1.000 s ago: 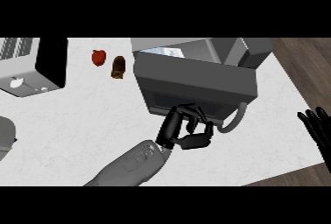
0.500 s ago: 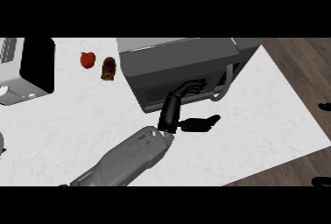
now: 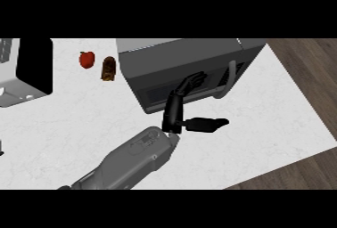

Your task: Pick up the milk, place it into the microwave and close the microwave

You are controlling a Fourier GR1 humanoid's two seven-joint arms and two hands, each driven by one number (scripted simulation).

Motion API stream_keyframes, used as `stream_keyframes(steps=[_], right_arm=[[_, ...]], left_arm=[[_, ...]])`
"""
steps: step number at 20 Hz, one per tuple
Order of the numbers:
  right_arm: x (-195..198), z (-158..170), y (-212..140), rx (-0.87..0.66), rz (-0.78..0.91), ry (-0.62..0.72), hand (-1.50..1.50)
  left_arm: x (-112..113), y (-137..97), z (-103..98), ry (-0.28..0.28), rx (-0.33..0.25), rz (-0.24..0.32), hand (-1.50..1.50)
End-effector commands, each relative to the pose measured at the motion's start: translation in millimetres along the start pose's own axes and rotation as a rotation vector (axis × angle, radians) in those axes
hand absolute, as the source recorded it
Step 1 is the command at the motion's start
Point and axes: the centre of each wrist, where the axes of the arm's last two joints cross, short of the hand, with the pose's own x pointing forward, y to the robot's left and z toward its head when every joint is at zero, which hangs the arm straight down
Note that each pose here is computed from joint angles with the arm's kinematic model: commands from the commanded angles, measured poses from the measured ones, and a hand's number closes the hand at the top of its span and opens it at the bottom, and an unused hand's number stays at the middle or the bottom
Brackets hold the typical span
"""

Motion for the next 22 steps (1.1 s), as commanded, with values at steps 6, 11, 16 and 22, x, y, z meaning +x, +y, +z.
stream_keyframes(steps=[6,11,16,22], right_arm=[[0.8,-16.3,-9.6,-0.007,0.067,-0.018,1.50],[3.0,-24.1,-14.0,-0.004,0.081,-0.031,1.50],[1.1,-29.7,-17.4,-0.014,0.083,-0.035,1.50],[-40.3,-15.0,26.8,-0.096,-0.337,-0.004,-1.50]], left_arm=[[12.3,2.2,-23.9,-0.018,0.085,0.017,-1.50],[13.0,2.2,-26.6,-0.032,0.091,0.026,-1.50],[11.8,2.4,-27.4,-0.040,0.098,0.025,-1.50],[12.2,0.9,-27.7,-0.048,0.081,0.036,-1.50]])
